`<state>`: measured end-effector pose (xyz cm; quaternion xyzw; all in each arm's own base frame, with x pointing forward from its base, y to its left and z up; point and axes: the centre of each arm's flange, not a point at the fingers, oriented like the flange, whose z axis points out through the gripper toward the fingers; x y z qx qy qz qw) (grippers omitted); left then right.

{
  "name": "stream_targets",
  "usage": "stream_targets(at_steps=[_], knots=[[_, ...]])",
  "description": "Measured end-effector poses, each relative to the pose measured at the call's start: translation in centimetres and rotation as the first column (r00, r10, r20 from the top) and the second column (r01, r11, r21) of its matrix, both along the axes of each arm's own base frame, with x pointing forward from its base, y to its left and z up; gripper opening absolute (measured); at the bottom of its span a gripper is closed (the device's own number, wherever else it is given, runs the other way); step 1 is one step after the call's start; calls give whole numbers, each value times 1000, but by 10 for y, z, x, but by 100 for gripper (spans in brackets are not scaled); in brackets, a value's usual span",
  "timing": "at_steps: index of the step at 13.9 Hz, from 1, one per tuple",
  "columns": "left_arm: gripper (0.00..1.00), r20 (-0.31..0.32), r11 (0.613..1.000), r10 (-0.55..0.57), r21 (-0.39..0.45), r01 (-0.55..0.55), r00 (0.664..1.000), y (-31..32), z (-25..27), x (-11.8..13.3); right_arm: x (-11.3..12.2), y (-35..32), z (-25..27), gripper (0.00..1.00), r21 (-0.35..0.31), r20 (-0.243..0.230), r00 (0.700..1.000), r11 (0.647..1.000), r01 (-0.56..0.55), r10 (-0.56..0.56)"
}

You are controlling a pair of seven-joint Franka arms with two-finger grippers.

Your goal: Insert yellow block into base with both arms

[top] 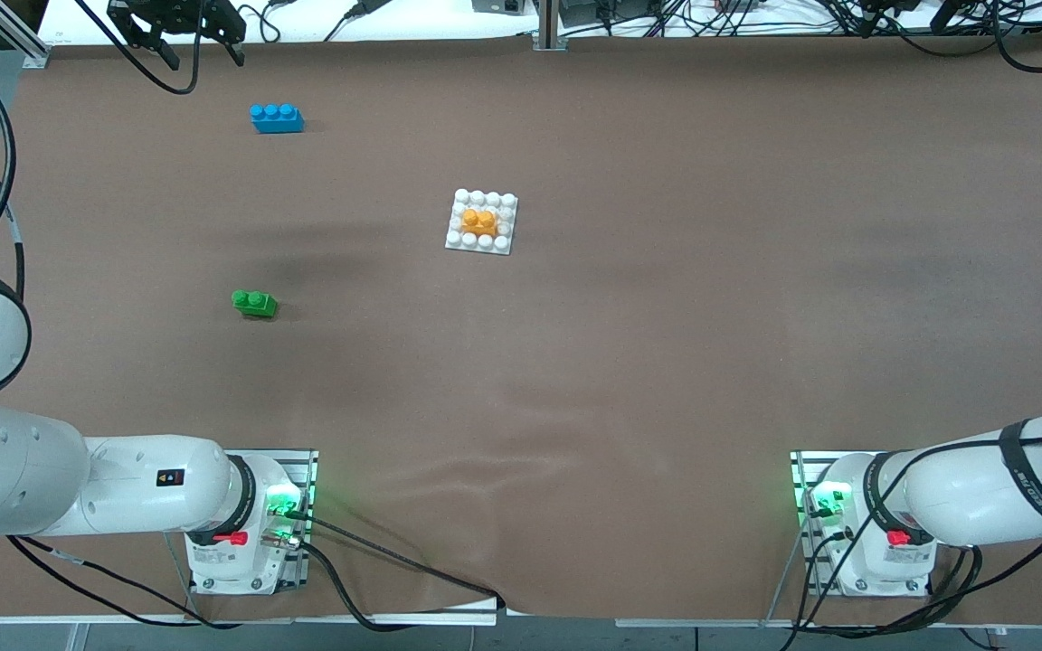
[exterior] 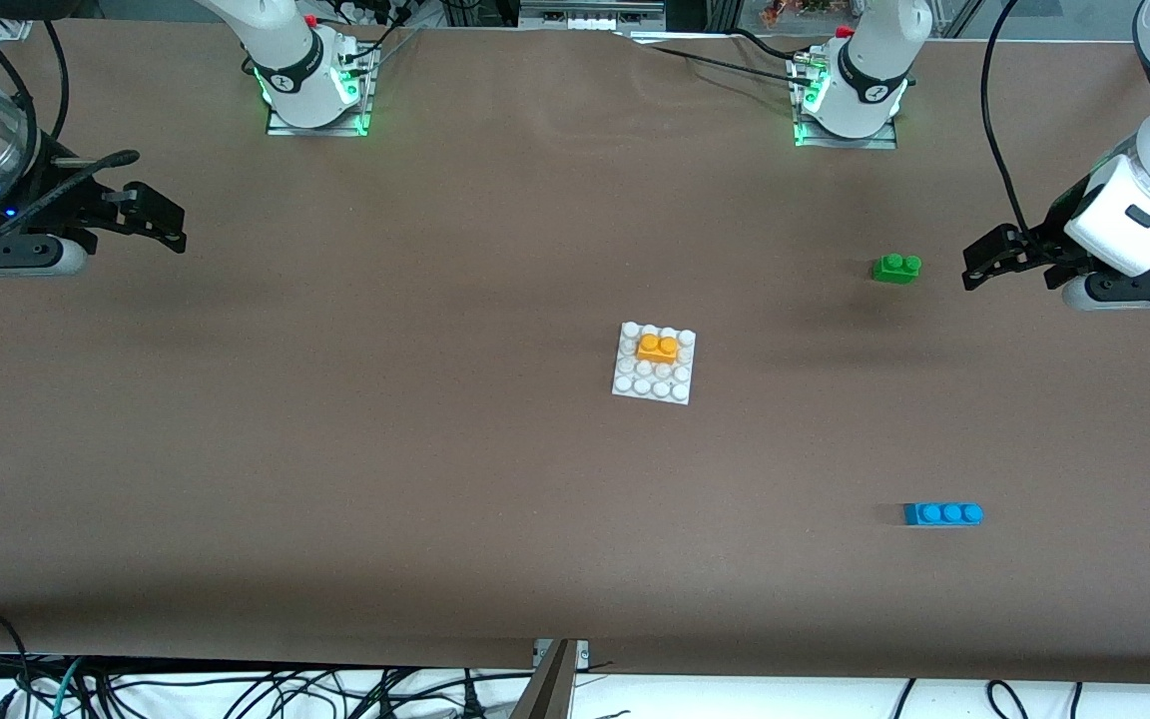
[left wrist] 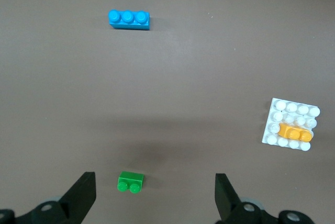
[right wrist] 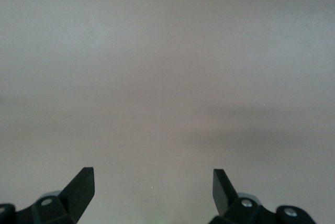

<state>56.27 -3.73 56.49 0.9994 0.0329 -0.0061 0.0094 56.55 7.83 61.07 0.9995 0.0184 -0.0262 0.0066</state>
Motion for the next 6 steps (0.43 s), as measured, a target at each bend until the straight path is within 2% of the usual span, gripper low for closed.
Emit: stream_targets(at_steps=[6], knots=[[100, -5, 1000, 15, 1, -15, 1000, 8, 1, -1, 0, 0, 0, 100, 0, 0, 1000, 1000, 0, 0]])
